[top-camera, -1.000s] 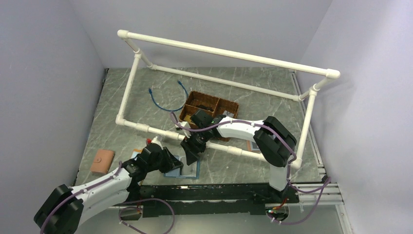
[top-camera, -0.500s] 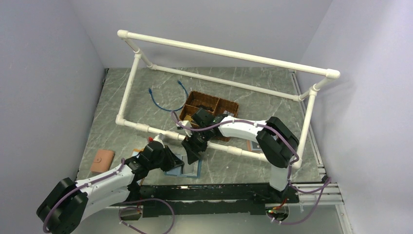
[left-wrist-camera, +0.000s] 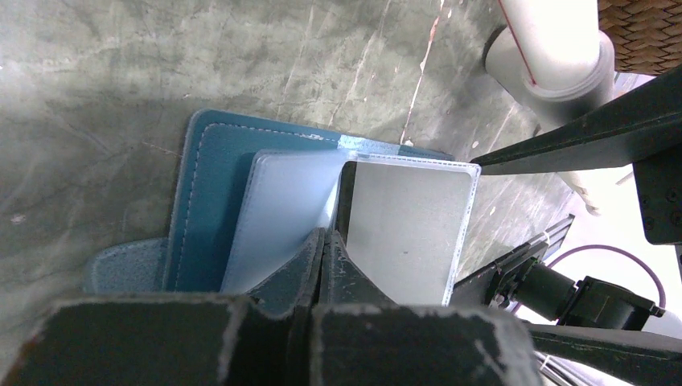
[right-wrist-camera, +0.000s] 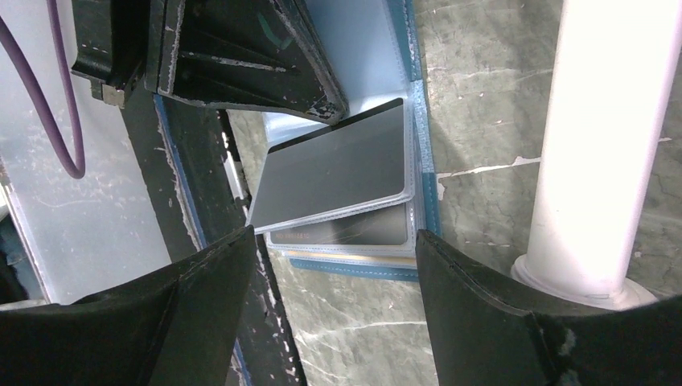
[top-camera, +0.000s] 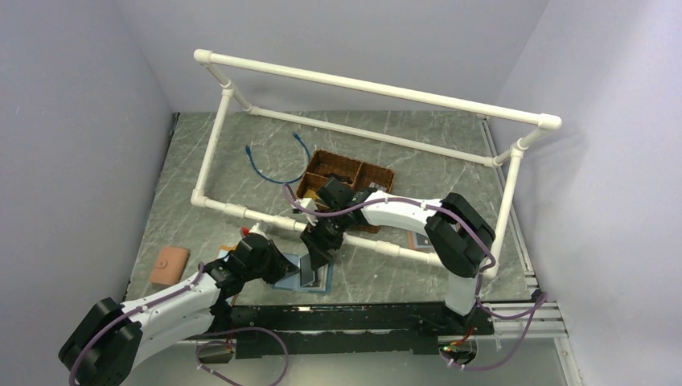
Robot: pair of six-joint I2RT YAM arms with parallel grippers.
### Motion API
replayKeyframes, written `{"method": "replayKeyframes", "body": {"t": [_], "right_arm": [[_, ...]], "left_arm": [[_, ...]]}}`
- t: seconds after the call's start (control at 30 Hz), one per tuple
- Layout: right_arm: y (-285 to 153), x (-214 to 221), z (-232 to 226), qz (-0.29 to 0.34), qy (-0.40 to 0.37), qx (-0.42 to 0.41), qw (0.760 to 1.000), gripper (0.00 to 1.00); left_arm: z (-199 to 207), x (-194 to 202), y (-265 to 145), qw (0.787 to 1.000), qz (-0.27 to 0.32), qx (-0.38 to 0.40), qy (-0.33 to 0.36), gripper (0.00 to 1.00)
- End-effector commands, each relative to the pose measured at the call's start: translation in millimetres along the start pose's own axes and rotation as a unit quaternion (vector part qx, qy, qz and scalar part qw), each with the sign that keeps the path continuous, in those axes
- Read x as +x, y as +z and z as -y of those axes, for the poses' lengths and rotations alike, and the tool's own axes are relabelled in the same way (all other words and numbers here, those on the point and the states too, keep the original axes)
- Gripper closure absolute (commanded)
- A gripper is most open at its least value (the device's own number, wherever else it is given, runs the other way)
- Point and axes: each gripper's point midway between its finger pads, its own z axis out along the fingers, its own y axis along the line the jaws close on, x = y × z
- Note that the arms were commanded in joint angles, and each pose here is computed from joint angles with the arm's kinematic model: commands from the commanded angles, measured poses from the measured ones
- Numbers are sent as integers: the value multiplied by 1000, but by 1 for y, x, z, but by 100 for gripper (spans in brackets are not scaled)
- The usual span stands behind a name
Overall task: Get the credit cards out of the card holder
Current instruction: Remove the credit card from the card holder.
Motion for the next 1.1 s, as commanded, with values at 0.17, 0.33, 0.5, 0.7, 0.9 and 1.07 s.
{"method": "replayKeyframes", "body": {"t": [0.17, 0.33, 0.5, 0.7, 0.9, 1.07], "right_arm": [[-9, -17, 10, 29, -35, 16, 999, 26], [-19, -26, 2, 50, -49, 8, 998, 26], [-20, -27, -4, 54, -54, -7, 997, 26], [-13, -23, -14, 51, -29, -44, 997, 29], [1, -15, -13, 34, 3, -56, 998, 35], [10, -10, -11, 26, 27, -57, 998, 38]], "left_arm": [[-49, 14, -1, 996, -16, -81, 12, 100], [-50, 14, -1, 997, -16, -80, 11, 100], [-49, 14, -1, 997, -18, -79, 12, 100], [-48, 15, 0, 997, -18, -77, 11, 100], [-48, 14, -2, 997, -17, -75, 10, 100], [-45, 14, -3, 997, -15, -70, 9, 100]]}}
